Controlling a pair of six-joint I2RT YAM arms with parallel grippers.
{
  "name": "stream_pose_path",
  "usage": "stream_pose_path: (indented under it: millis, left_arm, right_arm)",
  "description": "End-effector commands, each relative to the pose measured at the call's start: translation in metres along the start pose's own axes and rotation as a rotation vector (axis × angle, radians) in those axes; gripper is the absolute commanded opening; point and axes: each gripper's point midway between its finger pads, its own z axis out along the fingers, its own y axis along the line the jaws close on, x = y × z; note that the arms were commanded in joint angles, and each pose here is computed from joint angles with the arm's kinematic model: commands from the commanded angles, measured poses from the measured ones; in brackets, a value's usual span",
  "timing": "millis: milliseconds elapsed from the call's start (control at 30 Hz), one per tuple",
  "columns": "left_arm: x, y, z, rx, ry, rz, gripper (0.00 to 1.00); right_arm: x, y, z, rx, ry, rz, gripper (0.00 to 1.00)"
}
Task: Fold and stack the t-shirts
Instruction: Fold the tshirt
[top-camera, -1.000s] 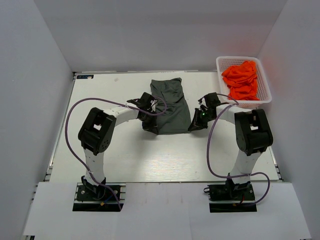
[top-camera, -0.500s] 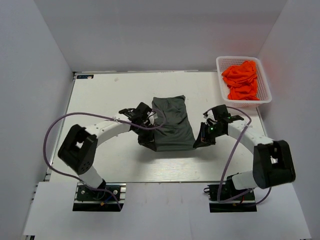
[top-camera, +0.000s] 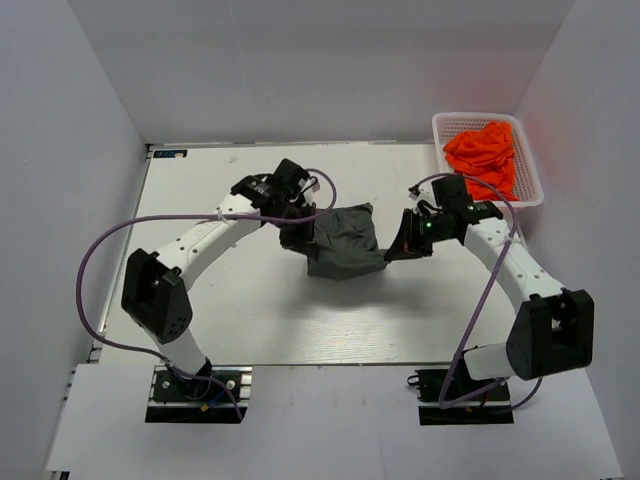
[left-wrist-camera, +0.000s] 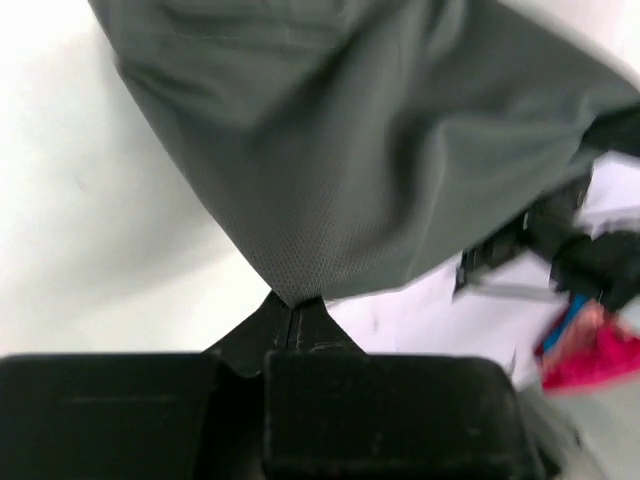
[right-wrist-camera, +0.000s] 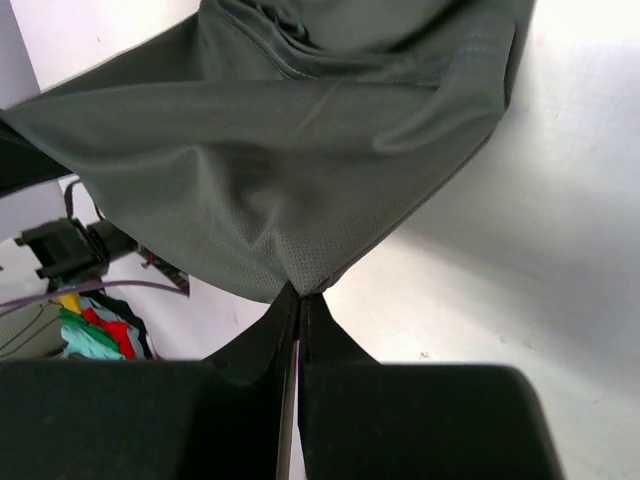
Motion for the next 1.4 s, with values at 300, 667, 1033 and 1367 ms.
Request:
stream_pose_path:
  millis: [300, 667, 1033, 1367]
  left_arm:
    - [-0.095, 0.036, -0.021, -0.278, -0.219, -0.104, 0.0]
    - [-0.16, 0.053, 0.003, -0.215, -0.267, -0.171, 0.0]
    - [-0.199, 0.064, 0.025, -0.138, -0.28, -0.195, 0.0]
    - [-0.302, 0.073, 0.014, 0.065, -0.514, -0.168, 1.0]
  right_arm:
    - [-0.089, 0.029, -0.001, -0.106, -0.083, -0.061, 0.0]
    - [-0.132, 0.02, 0.021, -0.165, -0.069, -0.017, 0.0]
    - [-0.182, -0.003, 0.049, -0.132, -0.088, 0.014, 0.0]
    - [-0.316, -0.006, 0.083, -0.184, -0.353, -0.058, 0.9]
